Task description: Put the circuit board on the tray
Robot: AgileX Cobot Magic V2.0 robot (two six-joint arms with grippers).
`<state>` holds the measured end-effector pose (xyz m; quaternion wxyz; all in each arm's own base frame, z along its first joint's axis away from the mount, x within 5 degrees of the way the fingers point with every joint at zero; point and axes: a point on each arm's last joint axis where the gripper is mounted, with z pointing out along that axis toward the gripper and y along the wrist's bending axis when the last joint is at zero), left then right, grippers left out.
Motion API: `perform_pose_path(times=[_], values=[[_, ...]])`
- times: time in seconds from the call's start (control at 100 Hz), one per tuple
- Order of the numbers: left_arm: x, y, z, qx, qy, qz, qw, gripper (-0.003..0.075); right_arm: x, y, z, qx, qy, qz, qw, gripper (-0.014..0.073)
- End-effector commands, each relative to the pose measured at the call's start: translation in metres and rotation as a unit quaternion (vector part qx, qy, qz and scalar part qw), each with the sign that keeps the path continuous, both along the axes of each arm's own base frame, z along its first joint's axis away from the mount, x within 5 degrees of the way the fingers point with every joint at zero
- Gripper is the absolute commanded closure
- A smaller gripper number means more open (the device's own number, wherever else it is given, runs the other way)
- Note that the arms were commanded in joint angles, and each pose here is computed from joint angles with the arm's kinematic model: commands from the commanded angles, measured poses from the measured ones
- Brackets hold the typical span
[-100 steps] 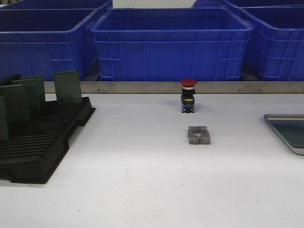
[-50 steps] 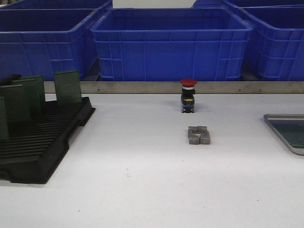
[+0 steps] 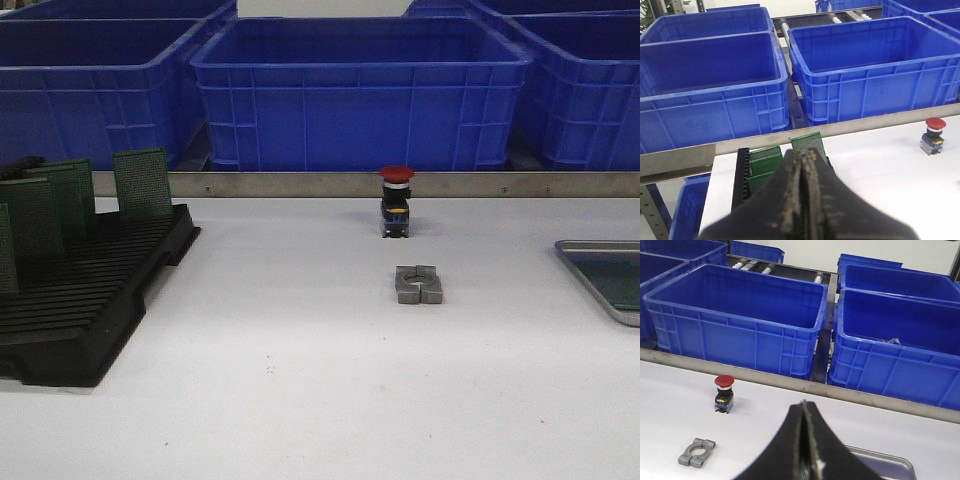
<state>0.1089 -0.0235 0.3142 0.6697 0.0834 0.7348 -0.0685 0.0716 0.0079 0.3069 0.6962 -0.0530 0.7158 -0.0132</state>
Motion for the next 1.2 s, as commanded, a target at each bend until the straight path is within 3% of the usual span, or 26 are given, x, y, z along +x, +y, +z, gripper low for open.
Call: perform_pose_path(times=[0.0,0.42,0.94,1.19], values=[[0.0,0.001,0.017,-0.018,-0.055,0.004,0.998,0.0738,0.0,-0.004,0.013,0.004,-0.036,-0.022,0.999,0.0664],[-0.011,0.006,0.004,0.002,-0.041,0.018,0.999,0.0738,0.0,-0.004,0.013,0.004,-0.036,-0.022,0.999,0.0664],[-0.057,0.018,-0.07,0.017,-0.098,0.052,0.994,0.0738,0.0,-0.004,0.013,0.004,-0.036,-0.022,0.999,0.0664],[-0.057,0.018,-0.097,-0.013,-0.118,0.055,0.991,0.0738,0.0,-0.004,0.013,0.004,-0.036,-0.022,0.999,0.0664]])
